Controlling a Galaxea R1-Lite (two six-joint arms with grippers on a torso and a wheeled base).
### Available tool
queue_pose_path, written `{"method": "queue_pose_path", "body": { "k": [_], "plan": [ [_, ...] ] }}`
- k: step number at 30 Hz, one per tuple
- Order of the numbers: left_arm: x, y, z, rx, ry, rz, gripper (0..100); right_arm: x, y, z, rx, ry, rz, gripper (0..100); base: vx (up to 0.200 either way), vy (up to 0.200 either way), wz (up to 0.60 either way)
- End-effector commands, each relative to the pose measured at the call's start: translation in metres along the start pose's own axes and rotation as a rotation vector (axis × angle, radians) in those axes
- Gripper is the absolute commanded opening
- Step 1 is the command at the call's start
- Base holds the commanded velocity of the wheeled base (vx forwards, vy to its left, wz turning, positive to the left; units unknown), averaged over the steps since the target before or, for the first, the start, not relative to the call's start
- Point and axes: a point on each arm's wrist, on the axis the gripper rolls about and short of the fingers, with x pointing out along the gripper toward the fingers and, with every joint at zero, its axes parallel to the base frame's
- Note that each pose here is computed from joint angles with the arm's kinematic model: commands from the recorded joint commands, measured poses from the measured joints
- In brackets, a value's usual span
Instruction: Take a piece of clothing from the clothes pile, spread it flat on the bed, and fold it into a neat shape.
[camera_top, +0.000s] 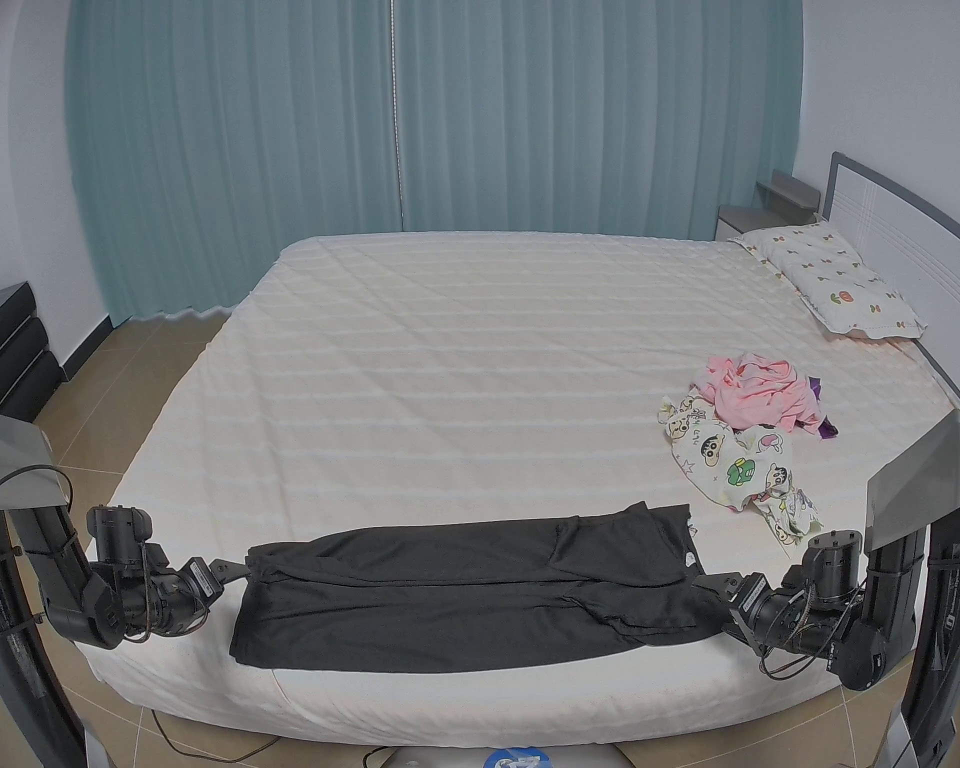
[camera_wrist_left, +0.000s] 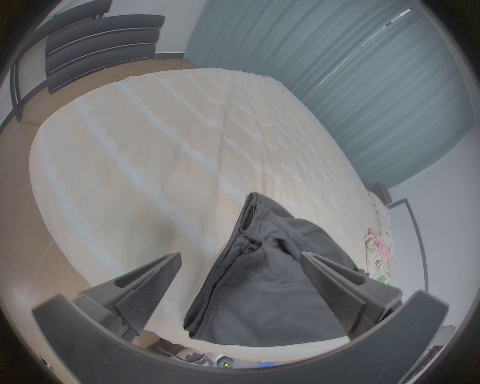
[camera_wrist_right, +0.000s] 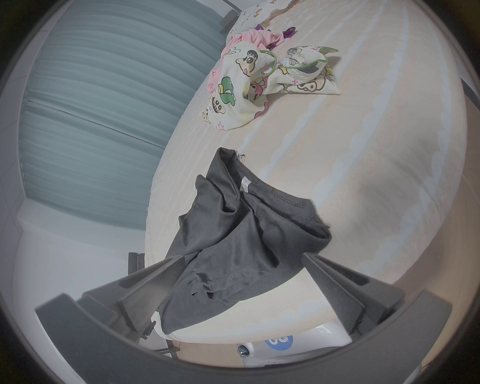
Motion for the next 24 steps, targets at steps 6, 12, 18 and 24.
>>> {"method": "queue_pose_path", "body": {
  "k": [6, 12, 18, 24],
  "plan": [
    [0.006, -0.007, 0.012, -0.002, -0.04, -0.026, 100, 0.0, 0.001, 0.001, -0.003, -0.012, 0.011, 100, 0.067, 0.0, 0.0],
    [0.009, -0.013, 0.02, 0.006, -0.066, -0.045, 100, 0.001, 0.001, 0.001, -0.004, -0.013, 0.008, 100, 0.133, 0.0, 0.0],
    [0.031, -0.021, 0.028, 0.032, -0.042, -0.057, 100, 0.001, 0.001, 0.0, -0.003, -0.013, 0.007, 100, 0.0, 0.0, 0.0],
    [0.052, -0.019, 0.022, 0.13, 0.068, -0.012, 100, 0.0, 0.0, 0.0, -0.002, -0.013, 0.005, 100, 0.0, 0.0, 0.0]
  ]
}}
